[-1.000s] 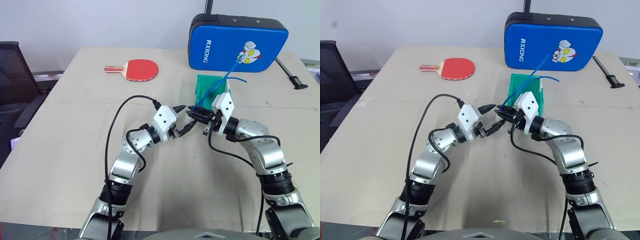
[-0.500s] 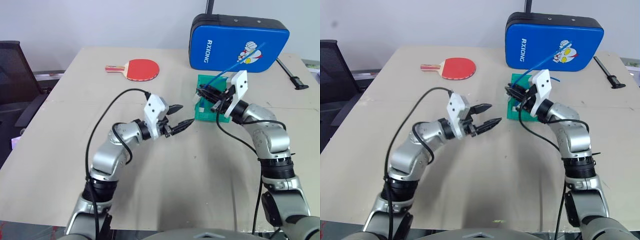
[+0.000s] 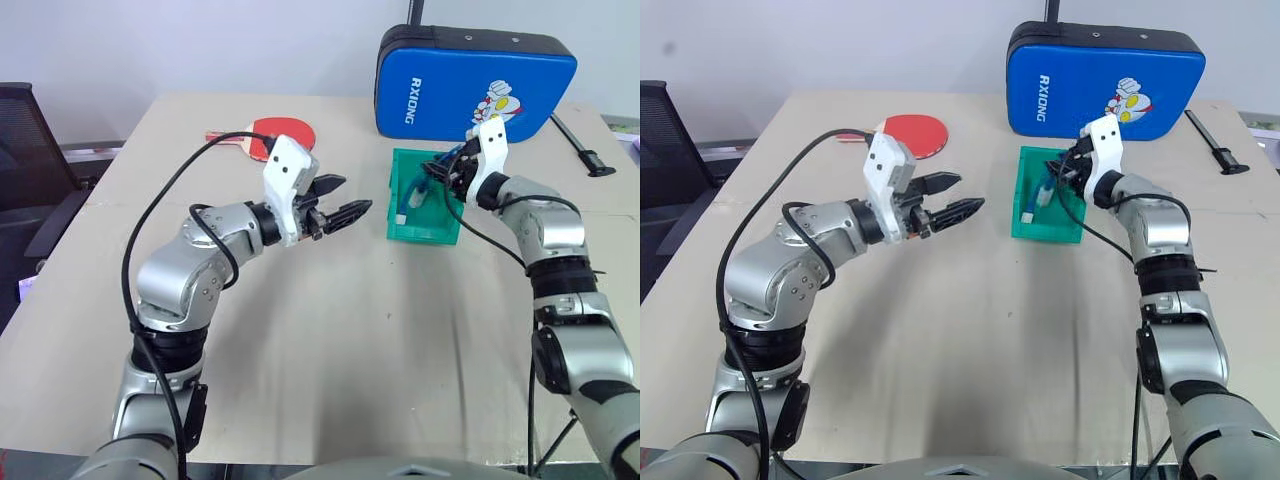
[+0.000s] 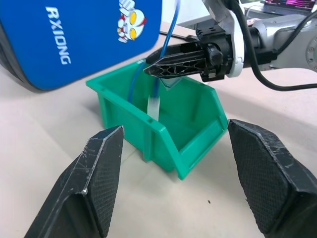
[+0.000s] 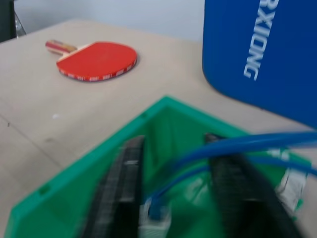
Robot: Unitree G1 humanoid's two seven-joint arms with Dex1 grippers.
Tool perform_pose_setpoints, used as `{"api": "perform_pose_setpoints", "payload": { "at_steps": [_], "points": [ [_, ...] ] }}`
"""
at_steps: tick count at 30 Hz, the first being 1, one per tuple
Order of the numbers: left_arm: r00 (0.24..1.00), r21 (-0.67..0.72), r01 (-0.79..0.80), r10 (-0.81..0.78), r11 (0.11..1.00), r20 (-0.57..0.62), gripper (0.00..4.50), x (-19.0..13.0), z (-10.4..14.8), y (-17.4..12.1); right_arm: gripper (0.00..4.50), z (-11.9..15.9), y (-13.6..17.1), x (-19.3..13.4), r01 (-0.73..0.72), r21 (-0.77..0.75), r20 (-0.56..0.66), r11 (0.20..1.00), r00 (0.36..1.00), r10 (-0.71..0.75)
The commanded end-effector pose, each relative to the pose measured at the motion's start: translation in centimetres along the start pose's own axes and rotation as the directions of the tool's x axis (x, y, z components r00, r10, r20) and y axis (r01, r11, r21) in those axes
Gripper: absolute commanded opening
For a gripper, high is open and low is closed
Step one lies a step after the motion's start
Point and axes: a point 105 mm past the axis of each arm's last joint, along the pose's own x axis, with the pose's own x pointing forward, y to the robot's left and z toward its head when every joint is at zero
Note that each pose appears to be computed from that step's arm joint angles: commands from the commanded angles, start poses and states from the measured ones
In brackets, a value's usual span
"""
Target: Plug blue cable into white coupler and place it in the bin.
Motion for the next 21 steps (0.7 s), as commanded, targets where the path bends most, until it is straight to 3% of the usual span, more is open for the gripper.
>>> {"api": "perform_pose_setpoints", "payload": {
  "at_steps": [1,3,6,9,13,19,21],
  "points": [
    [0.999,0.032,-0.007,0.006,0.999,0.046,3.42,-0.4,1.5,-0.2,3.60,2.1,-0.6,-0.8,0.017,-0.032,0.061,0.999,0.998,-0.015],
    [0.999,0.033,-0.012,0.011,0.999,0.042,3.42,-0.4,1.4,-0.1,4.47,2.3,-0.7,-1.5,0.023,-0.062,0.056,0.998,0.998,-0.019],
    [0.999,0.038,-0.019,0.018,0.999,0.037,3.42,-0.4,1.3,-0.1,4.47,2.7,-0.3,-3.4,0.010,-0.088,0.038,0.996,0.999,-0.006],
    [0.999,0.097,-0.029,0.033,0.995,-0.038,3.42,-1.2,-0.9,-0.7,4.47,-0.1,0.7,-8.3,-0.112,-0.055,-0.082,0.992,0.991,0.107],
    [0.992,0.083,-0.097,0.103,0.992,-0.076,3.42,-2.9,-3.4,-0.7,4.47,-2.6,0.6,-12.8,-0.129,-0.073,-0.132,0.989,0.984,0.119],
    [0.967,-0.004,-0.195,0.192,0.981,-0.169,3.42,-6.8,-10.1,-1.4,4.47,-7.8,-0.7,-18.4,-0.075,-0.125,-0.232,0.989,0.972,0.045],
    [0.962,-0.001,-0.207,0.204,0.978,-0.183,3.42,-7.7,-11.8,-2.1,4.47,-8.8,-0.4,-19.5,-0.082,-0.130,-0.181,0.988,0.982,0.057]
  ]
}}
